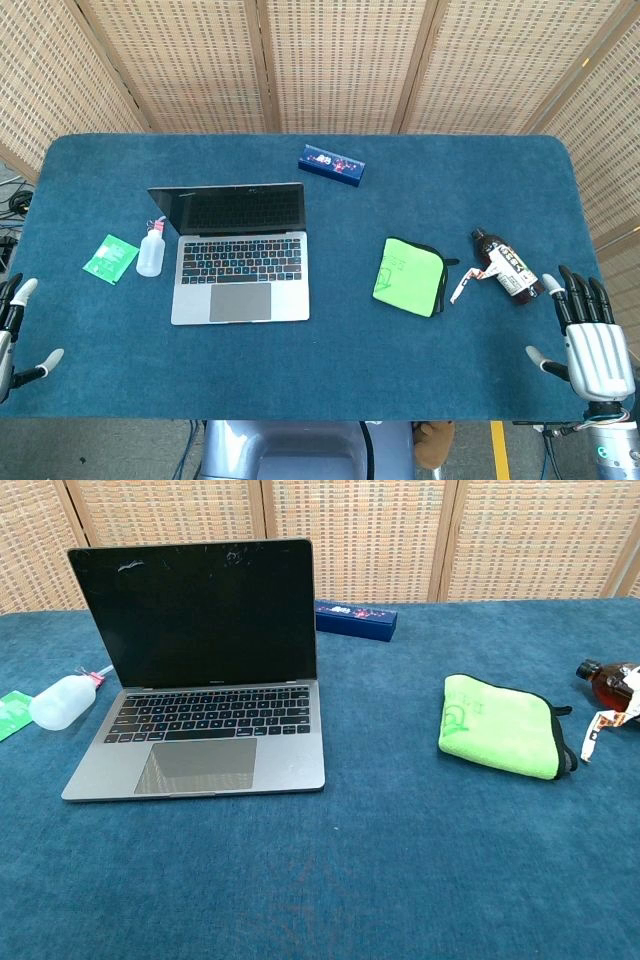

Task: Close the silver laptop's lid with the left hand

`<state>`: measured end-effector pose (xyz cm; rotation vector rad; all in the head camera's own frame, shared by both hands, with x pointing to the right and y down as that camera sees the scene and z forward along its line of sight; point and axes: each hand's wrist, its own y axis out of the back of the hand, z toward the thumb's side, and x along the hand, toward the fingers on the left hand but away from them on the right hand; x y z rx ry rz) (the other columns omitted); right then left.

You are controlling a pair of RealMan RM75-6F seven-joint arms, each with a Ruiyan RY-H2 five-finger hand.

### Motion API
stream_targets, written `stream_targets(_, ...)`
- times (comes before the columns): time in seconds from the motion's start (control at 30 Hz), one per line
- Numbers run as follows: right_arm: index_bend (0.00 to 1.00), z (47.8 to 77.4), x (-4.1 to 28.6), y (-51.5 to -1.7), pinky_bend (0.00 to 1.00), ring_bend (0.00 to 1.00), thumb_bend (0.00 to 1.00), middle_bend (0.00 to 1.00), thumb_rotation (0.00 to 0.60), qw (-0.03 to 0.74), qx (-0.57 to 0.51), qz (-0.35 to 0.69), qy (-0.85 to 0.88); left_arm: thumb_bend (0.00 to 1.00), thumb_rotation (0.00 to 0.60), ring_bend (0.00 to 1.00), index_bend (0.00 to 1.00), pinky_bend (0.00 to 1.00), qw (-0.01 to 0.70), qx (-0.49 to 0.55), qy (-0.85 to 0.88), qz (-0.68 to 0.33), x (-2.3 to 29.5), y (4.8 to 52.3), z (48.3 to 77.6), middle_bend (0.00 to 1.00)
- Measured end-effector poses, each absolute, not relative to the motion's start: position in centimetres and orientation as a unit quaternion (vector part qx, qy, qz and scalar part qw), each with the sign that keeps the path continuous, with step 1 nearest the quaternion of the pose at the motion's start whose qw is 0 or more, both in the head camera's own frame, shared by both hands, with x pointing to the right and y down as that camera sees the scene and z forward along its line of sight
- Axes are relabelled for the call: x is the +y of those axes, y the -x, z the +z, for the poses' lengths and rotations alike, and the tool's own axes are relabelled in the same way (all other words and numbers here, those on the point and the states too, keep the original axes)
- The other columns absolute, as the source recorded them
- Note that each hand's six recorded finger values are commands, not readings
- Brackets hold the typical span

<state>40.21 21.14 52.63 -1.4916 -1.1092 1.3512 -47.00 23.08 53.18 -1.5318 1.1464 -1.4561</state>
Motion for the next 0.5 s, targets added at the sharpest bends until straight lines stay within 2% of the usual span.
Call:
stream_targets(0.33,0.01,52.51,21.09,-40.38,0.0,0.0,0.0,0.0,0.6,0.407,-0.444,0.536,0.592,0.21,0.6,0.0,0.0,0.0,0.357,0.445,0.596,-0.566,23.05,47.15,53.28,0.0)
stream_targets(0.43,0.01,52.46,21.13,-40.33,0.0,0.0,0.0,0.0,0.6,0.404,-0.445,0.535,0.594,0.28,0.6,0.0,0.0,0.0,0.354,0.444,0.596,-0.567,22.86,47.22,53.42,0.0)
stream_targets(0.5,0.01,52.35,21.15,-40.37,0.0,0.0,0.0,0.0,0.6,0.402,-0.448,0.534,0.594,0.36,0.6,0.0,0.0,0.0,0.352,0.443,0.599,-0.567,22.6,47.18,53.53,0.0)
